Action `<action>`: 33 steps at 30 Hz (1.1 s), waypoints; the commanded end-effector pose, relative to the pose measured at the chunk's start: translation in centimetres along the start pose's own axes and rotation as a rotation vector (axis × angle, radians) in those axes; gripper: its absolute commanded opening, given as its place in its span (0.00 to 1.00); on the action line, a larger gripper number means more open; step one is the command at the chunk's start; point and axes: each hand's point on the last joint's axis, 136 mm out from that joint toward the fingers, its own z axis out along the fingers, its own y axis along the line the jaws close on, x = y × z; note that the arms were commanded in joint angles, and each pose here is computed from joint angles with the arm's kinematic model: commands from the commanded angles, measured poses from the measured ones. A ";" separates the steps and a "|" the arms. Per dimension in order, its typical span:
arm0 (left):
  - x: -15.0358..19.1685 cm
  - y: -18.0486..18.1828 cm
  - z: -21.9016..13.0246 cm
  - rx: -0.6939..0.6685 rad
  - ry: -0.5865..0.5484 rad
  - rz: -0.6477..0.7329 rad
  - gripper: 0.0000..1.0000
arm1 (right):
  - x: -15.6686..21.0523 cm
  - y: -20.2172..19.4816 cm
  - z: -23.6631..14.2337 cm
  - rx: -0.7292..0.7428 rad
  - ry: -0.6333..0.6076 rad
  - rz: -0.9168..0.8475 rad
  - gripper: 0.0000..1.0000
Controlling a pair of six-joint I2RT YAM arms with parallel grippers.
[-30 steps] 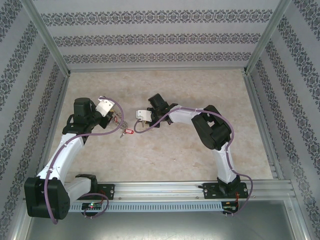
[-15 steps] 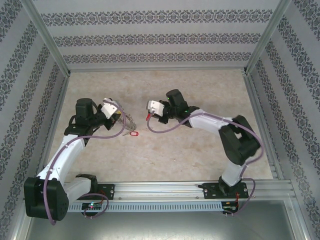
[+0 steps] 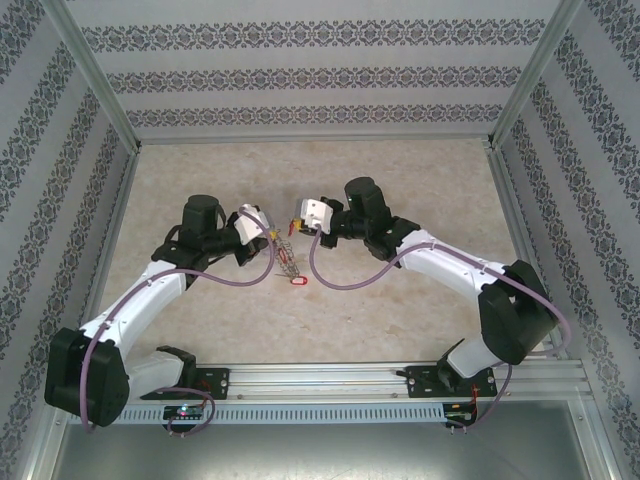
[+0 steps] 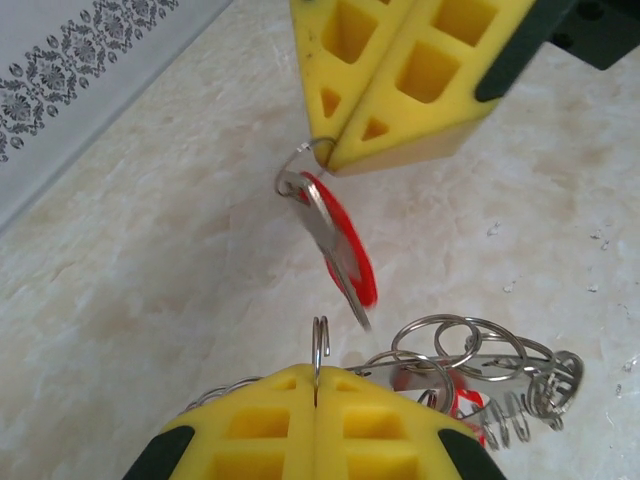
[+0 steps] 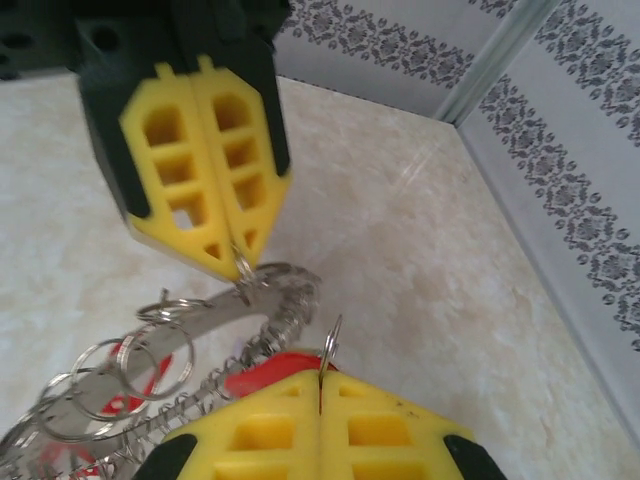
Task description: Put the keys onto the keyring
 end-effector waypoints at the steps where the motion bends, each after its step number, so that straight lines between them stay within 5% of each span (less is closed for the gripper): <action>1: -3.5 1.4 -0.2 -0.058 -0.089 0.071 0.00 | -1.0 1.7 -0.5 -0.074 -0.016 0.055 0.00; 33: -4.0 0.6 1.4 -0.020 -0.082 0.074 0.00 | -1.1 0.1 1.7 -0.062 0.002 0.306 0.00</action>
